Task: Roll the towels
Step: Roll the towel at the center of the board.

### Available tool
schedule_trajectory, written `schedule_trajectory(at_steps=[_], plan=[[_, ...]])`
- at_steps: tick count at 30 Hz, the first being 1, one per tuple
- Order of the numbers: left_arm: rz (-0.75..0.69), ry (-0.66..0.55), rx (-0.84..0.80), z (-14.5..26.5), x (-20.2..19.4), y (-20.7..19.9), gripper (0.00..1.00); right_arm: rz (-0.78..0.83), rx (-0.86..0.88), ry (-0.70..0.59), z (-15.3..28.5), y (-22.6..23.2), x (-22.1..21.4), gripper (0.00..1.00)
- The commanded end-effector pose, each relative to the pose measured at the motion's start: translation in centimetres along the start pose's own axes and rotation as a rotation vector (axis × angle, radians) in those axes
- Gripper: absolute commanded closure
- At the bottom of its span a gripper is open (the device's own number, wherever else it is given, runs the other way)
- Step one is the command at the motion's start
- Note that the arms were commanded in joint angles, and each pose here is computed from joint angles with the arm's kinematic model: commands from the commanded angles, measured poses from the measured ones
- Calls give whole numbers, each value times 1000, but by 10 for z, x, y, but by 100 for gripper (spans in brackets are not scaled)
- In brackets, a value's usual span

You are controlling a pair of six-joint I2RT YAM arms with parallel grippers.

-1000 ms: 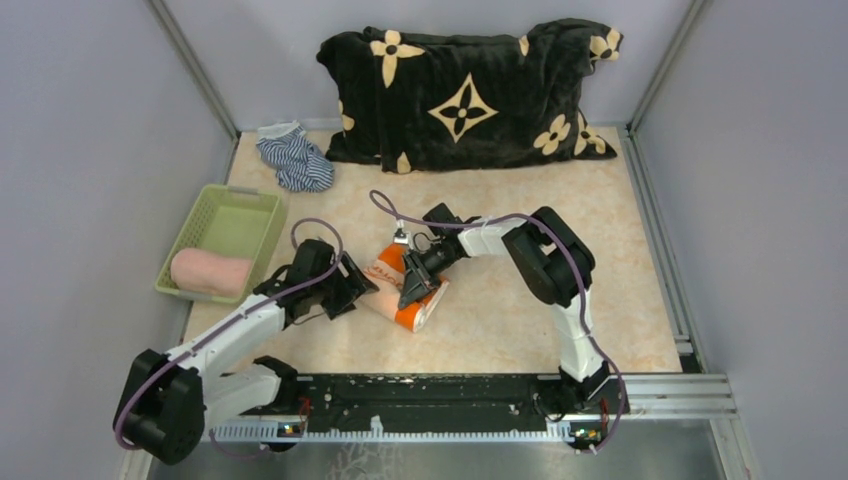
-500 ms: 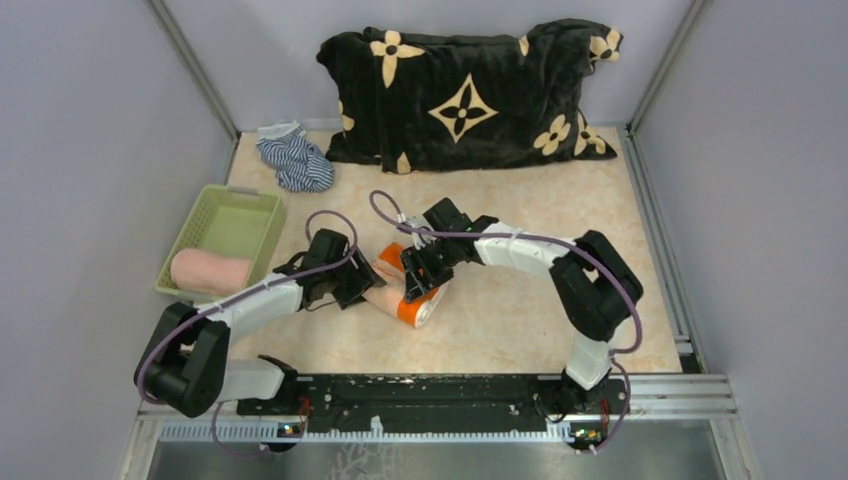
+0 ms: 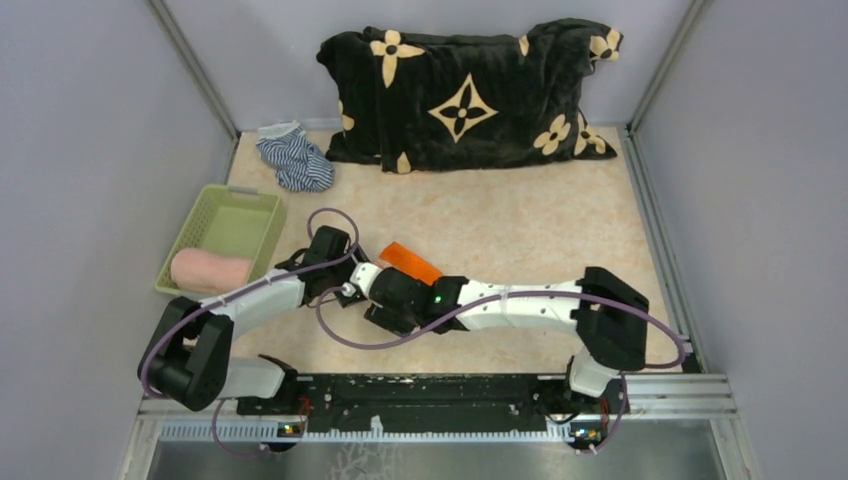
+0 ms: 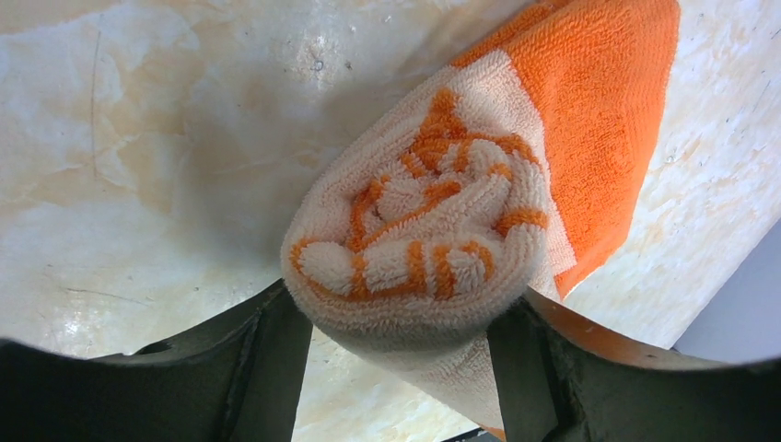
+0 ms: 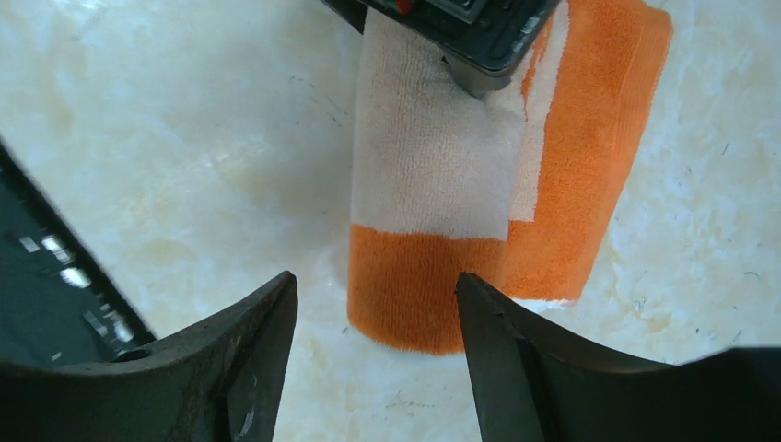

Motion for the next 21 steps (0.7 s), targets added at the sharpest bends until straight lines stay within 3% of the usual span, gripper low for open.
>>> schedule_trajectory(at_steps=[1, 10, 16, 21], plan=[[-29, 18, 180, -8, -9, 41, 28, 91, -168, 68, -32, -5, -14, 36], [-52, 19, 161, -10, -5, 34, 26, 190, -181, 220, -71, 5, -59, 41], [-72, -2, 130, -8, 9, 16, 22, 99, -42, 263, -73, 2, -74, 69], [-22, -69, 45, 16, 35, 3, 19, -96, 229, 222, -58, -1, -67, 86]])
Point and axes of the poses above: each gripper's point midway between its finger pads, its own z axis back along the fingers, its own y axis along the line the jaws close on, x = y × z, the point moved 5 cm from there along z, back along the fingers, and after that the axes turned 6 degrees about z, right-handed, at the moved point
